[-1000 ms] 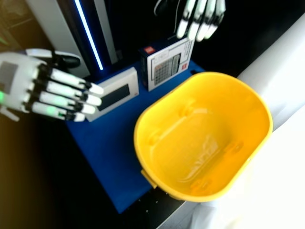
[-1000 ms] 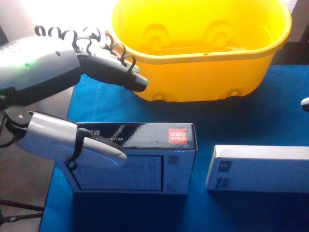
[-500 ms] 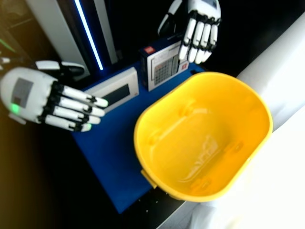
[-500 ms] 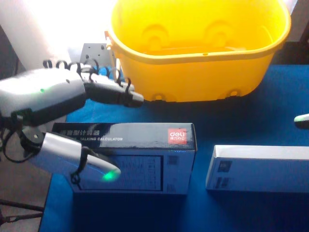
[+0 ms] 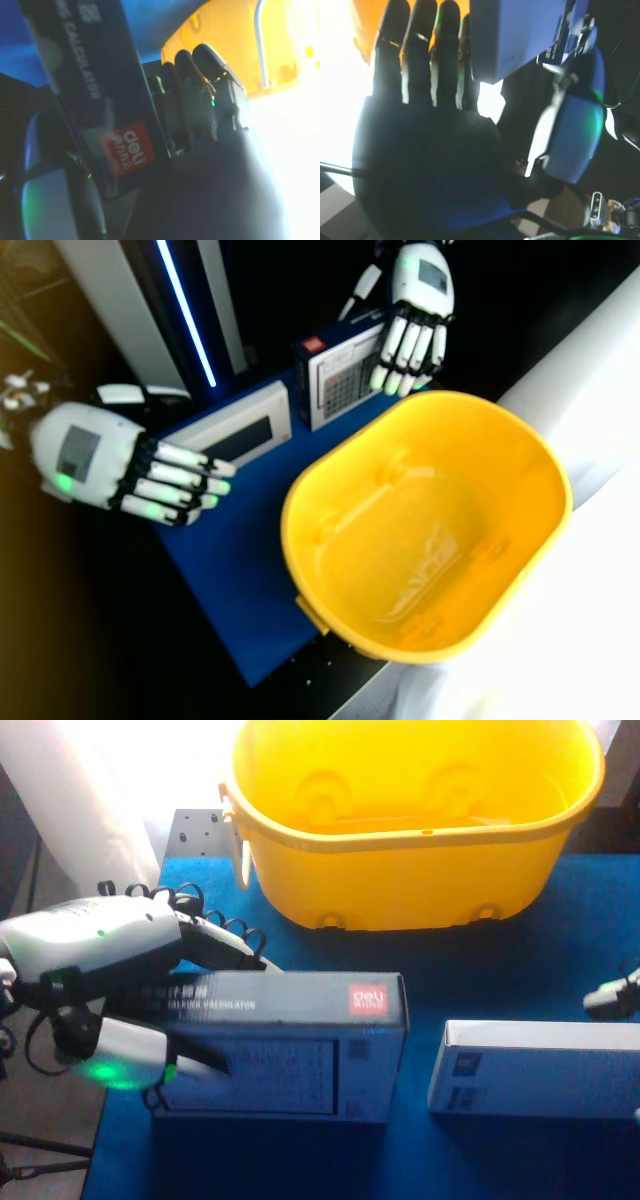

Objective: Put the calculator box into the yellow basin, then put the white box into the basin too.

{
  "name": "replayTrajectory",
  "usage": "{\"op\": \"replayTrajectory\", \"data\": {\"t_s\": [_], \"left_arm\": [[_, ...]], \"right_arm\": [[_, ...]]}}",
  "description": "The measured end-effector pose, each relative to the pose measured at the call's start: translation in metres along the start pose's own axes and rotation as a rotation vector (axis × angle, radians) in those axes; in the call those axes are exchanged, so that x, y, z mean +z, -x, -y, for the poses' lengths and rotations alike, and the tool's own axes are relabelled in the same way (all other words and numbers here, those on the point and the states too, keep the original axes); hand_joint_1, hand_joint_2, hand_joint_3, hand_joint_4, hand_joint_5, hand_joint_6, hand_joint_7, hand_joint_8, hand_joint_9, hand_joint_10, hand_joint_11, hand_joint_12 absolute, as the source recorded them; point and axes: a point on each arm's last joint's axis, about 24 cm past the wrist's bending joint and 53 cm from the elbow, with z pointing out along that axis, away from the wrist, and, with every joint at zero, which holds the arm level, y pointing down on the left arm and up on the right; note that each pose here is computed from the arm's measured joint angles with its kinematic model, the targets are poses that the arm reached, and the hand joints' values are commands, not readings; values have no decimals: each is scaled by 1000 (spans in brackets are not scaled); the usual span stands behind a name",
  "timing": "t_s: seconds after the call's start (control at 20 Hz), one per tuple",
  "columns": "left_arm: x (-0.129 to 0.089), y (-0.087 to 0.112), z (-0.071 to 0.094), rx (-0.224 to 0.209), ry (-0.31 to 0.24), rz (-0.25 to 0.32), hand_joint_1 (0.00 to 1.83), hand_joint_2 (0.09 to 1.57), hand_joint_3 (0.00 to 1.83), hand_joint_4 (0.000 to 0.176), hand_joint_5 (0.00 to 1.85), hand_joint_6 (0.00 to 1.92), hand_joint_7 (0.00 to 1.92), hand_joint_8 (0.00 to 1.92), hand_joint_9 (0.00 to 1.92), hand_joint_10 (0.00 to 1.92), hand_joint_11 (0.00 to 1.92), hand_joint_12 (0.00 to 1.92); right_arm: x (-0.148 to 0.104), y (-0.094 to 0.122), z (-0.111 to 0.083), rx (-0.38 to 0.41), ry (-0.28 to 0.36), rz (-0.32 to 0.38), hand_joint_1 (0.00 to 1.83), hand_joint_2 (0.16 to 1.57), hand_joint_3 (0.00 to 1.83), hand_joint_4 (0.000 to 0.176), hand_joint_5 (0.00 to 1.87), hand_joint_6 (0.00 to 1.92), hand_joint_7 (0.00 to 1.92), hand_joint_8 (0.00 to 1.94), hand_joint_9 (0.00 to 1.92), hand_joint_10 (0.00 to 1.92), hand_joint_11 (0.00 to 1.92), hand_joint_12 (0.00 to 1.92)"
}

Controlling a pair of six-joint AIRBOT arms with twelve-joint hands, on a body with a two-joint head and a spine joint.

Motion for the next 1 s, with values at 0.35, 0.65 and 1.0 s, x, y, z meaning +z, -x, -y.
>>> {"op": "replayTrajectory", "data": {"t_s": [0.35,0.65,1.0], "left_arm": [[5,7,2,-14,-27,34,1378,1180,2,0,738,1290,813,1167,874,1307,720,1510],[-13,39,15,-106,-112,154,1353,1181,1,0,796,1223,815,1222,810,1352,668,1373],[-45,84,70,-80,-324,333,1370,1145,0,0,795,1148,942,996,909,1295,801,1389]], "right_arm": [[3,2,0,7,10,7,1381,1110,0,0,940,1029,917,942,994,1192,894,1410],[3,6,-11,28,55,24,1365,1138,1,0,894,1144,883,1008,913,1265,842,1406],[2,8,-16,31,75,32,1371,1123,0,0,920,1110,922,961,935,1218,844,1406]]}}
